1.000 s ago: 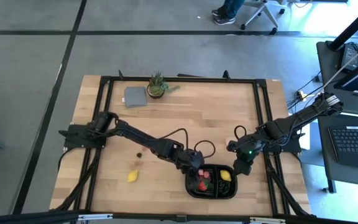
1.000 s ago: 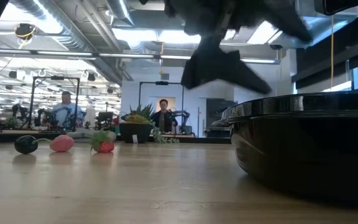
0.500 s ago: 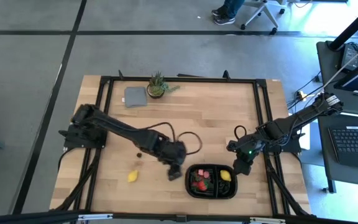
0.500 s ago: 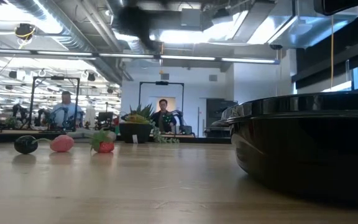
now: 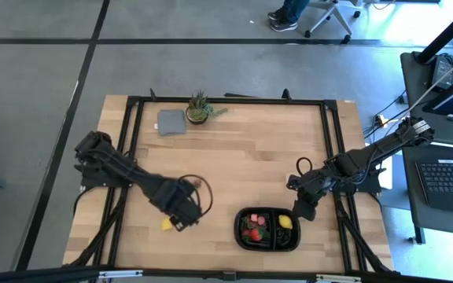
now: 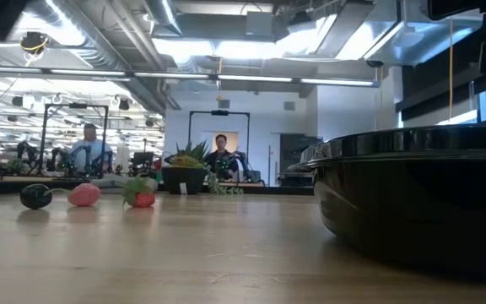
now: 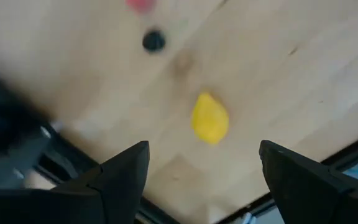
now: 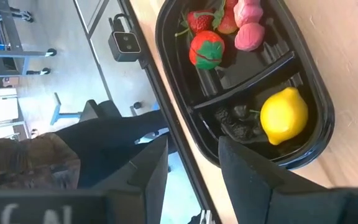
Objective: Pick and placing Produce into tupperware
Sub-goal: Put the yellow lemon into the black bin
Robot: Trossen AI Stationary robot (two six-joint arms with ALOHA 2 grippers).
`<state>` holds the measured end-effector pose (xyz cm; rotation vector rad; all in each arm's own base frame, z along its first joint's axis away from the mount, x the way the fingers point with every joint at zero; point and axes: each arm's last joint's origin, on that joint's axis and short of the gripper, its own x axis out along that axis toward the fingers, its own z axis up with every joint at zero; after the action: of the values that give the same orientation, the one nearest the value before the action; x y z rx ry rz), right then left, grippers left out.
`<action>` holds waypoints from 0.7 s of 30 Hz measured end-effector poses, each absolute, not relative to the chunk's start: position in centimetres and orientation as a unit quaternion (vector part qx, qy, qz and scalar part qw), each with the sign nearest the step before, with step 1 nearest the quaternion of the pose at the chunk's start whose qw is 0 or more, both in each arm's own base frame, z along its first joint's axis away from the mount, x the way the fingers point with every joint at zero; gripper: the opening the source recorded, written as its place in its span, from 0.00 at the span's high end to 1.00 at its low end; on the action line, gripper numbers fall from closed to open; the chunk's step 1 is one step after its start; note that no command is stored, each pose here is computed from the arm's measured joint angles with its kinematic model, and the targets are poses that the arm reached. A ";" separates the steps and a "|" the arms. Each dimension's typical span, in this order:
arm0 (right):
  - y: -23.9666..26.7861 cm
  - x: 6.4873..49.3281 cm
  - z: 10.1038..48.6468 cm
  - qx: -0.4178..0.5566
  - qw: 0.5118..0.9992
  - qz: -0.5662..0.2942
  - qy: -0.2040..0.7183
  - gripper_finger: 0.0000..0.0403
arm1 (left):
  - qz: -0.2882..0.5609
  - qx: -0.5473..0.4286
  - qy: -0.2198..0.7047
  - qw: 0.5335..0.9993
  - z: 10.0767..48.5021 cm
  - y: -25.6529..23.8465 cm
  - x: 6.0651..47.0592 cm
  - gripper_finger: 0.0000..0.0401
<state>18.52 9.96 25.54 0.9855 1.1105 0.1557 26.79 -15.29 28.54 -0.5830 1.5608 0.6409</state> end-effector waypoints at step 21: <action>9.9 18.6 25.6 0.446 0.745 0.060 0.492 0.64 | 0.320 -0.368 0.672 0.557 18.3 -16.9 24.9 0.26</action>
<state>18.63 9.90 25.57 0.9753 1.0779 0.1304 24.89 -16.86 18.26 -0.8694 1.5863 0.7565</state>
